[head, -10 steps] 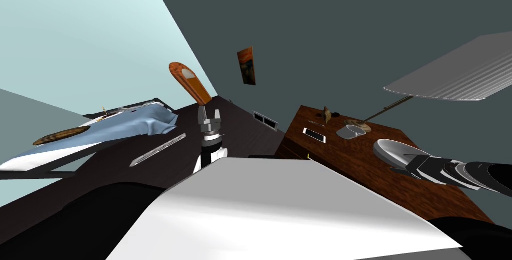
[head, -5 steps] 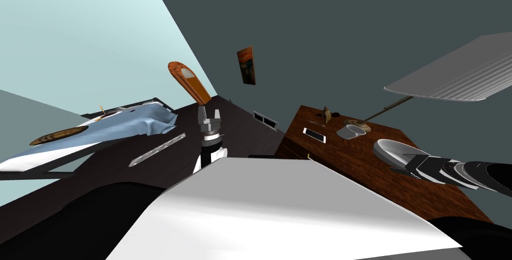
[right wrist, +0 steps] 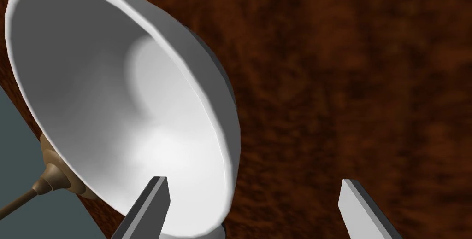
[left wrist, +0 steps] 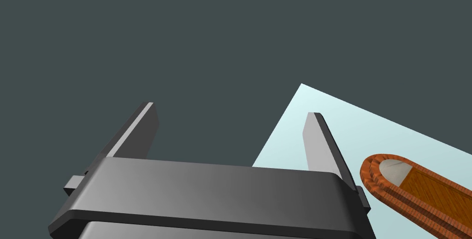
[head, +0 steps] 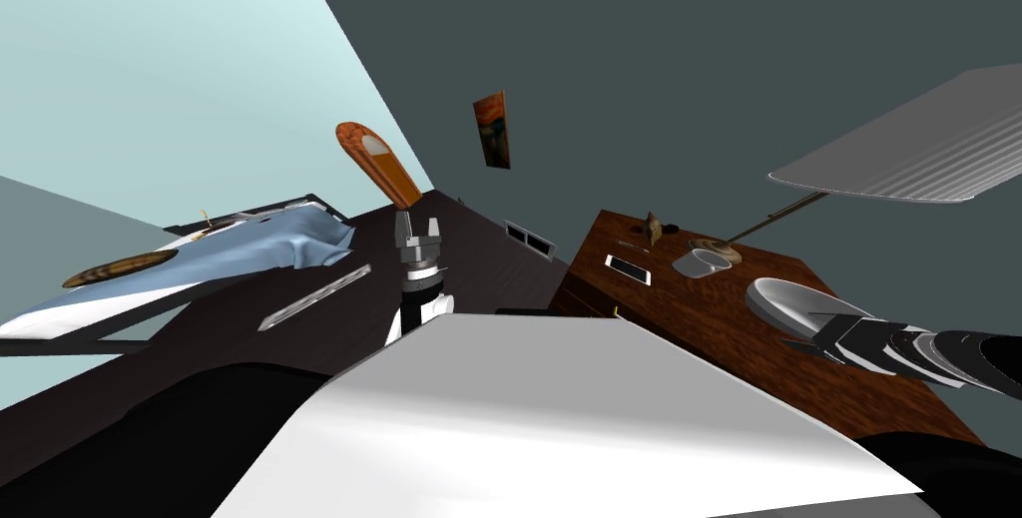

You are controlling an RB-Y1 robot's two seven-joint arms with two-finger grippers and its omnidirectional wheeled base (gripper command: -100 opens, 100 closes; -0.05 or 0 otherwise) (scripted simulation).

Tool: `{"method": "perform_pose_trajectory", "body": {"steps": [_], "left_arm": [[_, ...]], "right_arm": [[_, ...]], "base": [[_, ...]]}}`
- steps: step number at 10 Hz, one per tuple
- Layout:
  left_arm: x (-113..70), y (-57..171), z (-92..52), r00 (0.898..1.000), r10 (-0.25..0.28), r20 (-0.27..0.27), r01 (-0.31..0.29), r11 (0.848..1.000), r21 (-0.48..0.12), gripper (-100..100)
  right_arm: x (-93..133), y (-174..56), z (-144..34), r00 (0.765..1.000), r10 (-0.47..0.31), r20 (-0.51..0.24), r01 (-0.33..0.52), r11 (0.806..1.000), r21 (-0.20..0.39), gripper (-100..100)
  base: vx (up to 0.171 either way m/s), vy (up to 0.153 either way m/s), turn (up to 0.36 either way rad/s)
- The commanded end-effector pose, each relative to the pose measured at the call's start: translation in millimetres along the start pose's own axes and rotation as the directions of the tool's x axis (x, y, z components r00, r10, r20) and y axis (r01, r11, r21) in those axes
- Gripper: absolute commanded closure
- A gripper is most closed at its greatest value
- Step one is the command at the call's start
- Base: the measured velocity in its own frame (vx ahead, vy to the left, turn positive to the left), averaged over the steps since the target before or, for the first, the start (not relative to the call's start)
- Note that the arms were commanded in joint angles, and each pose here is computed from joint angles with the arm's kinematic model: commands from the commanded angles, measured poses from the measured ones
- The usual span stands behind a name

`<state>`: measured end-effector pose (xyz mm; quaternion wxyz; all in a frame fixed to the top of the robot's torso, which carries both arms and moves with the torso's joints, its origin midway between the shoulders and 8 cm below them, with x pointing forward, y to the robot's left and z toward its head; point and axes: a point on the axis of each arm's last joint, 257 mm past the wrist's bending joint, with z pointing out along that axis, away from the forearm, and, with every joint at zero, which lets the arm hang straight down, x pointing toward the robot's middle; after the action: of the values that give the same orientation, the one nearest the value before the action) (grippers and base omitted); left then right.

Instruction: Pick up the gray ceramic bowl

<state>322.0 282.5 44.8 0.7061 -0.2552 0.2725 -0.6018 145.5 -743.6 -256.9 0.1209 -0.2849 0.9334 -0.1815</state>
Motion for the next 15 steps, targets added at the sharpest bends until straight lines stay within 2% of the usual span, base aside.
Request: {"method": "perform_pose_trajectory", "body": {"steps": [1,2,3,4,5,9,10,11,13,15], "left_arm": [[0.0,0,0.0,1.0,0.0,0.0,0.0,1.0,0.0,0],[0.0,0,0.0,1.0,0.0,0.0,0.0,1.0,0.0,0],[0.0,0,0.0,1.0,0.0,0.0,0.0,1.0,0.0,0],[0.0,0,0.0,1.0,0.0,0.0,0.0,1.0,0.0,0],[0.0,0,0.0,1.0,0.0,0.0,0.0,1.0,0.0,0],[0.0,0,0.0,1.0,0.0,0.0,0.0,1.0,0.0,0],[0.0,0,0.0,1.0,0.0,0.0,0.0,1.0,0.0,0],[0.0,0,0.0,1.0,0.0,0.0,0.0,1.0,0.0,0],[0.0,0,0.0,1.0,0.0,0.0,0.0,1.0,0.0,0],[0.0,0,0.0,1.0,0.0,0.0,0.0,1.0,0.0,0]], "right_arm": [[8,7,3.2,1.0,0.006,-0.005,-0.006,1.0,0.0,-100],[8,7,3.2,1.0,0.006,-0.005,-0.006,1.0,0.0,-100],[19,17,6.6,1.0,0.017,-0.012,-0.017,1.0,0.001,-100],[14,11,5.7,1.0,0.013,-0.008,-0.013,1.0,0.0,-100],[15,11,6.0,1.0,0.012,-0.009,-0.012,1.0,0.0,100],[14,4,4.6,1.0,0.012,-0.009,-0.012,1.0,0.017,100],[14,4,4.6,1.0,0.012,-0.009,-0.012,1.0,0.017,0],[16,15,5.8,1.0,0.014,-0.01,-0.014,1.0,0.001,100],[-7,-6,-0.9,1.0,-0.007,0.004,0.007,1.0,-0.001,100],[-10,-8,-1.7,1.0,-0.01,0.006,0.01,1.0,-0.002,100]], "base": [[-0.003,-0.004,0.012],[-0.006,-0.008,0.023],[-0.008,-0.01,0.028],[0.0,0.0,0.0],[0.0,0.0,0.0],[-0.001,-0.002,0.005],[0.0,0.0,0.0],[0.009,-0.001,0.024],[0.017,0.021,-0.061],[0.007,0.008,-0.028]]}}
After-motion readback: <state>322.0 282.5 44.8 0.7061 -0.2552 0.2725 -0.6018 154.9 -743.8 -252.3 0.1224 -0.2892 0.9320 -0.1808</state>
